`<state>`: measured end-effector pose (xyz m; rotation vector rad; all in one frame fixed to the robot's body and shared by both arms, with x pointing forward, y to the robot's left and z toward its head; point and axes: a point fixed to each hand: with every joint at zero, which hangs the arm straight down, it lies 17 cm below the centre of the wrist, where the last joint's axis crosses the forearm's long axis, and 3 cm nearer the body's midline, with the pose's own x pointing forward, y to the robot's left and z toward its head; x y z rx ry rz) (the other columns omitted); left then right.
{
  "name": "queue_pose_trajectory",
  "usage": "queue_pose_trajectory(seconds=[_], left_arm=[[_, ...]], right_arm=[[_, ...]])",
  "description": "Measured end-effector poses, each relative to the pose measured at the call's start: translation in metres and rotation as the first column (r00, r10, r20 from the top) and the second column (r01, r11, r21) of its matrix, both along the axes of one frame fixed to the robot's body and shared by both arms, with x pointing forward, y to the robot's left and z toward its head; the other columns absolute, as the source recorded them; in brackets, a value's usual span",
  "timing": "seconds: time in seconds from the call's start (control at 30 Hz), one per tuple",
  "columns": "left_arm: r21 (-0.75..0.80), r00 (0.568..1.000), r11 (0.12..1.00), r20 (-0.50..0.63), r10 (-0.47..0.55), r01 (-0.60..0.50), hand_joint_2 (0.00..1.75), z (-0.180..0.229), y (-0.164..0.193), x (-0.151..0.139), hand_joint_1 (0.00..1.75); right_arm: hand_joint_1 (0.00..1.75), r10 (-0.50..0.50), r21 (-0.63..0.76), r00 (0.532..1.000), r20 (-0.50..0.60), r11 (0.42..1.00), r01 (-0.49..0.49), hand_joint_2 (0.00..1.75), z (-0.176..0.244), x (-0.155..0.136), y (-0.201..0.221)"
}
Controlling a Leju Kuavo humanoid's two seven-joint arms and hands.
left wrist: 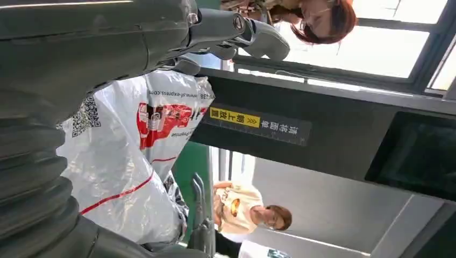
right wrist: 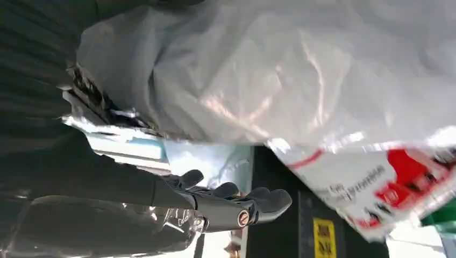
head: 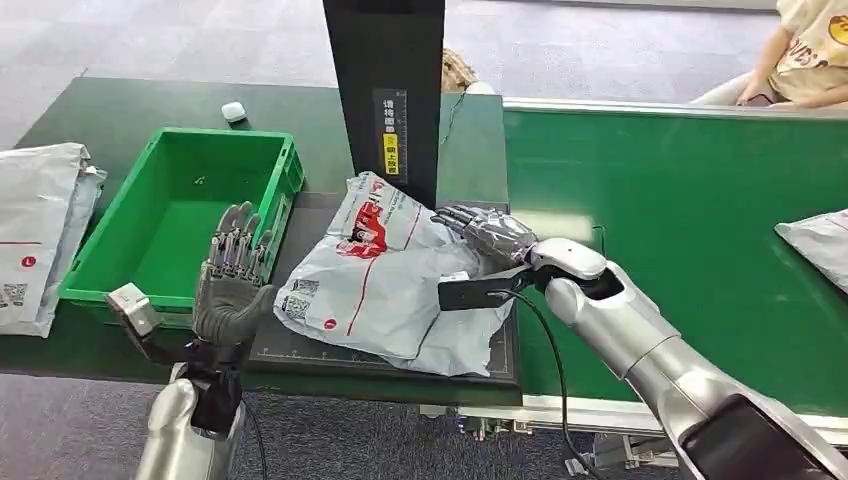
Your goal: Moved the parcel from conveyor to table for the left to box.
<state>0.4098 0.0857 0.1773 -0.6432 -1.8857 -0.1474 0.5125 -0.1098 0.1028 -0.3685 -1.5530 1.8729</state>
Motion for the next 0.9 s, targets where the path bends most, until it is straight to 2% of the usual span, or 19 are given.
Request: queue_pose_trajectory(seconds=[0.17,0.33,0.43,0.57,0.73,0.9], left_arm=[[-0.009,1.0,1.0,0.016,-0.003,0.003,1.75,0.003,0.0,-0.001,0.0],[-0.016,0.999,0.999,0.036,-0.028,0.029,1.75,0.008,-0.005,-0.002,0.0],[-0.003,0.984,0.987,0.077,-0.158,0.159,1.75,0.023,-0.045,0.006,0.0],[0.007,0.964,0.969,0.096,-0.248,0.248,1.75,0.042,-0.086,0.018,0.0],[0.0,0.958,0.962,0.092,-0.273,0.274,1.75,0.043,-0.096,0.017,0.0],[-0.001,0.954,0.958,0.089,-0.285,0.287,1.75,0.04,-0.101,0.014,0.0]], right_arm=[[0.0,0.048,0.101,0.997,0.057,0.993,-0.054,1.75,0.022,-0.008,0.016],[0.0,0.051,0.246,0.995,0.087,0.967,-0.071,1.75,0.044,-0.019,0.025],[0.0,-0.058,0.436,0.994,0.09,0.9,0.013,1.75,0.05,-0.043,0.006],[0.0,-0.197,0.543,0.977,0.087,0.831,0.119,1.75,0.049,-0.076,-0.036],[0.0,-0.281,0.642,0.955,0.097,0.751,0.155,1.75,0.069,-0.104,-0.077],[0.0,-0.326,0.769,0.941,0.092,0.623,0.141,1.75,0.116,-0.11,-0.093]])
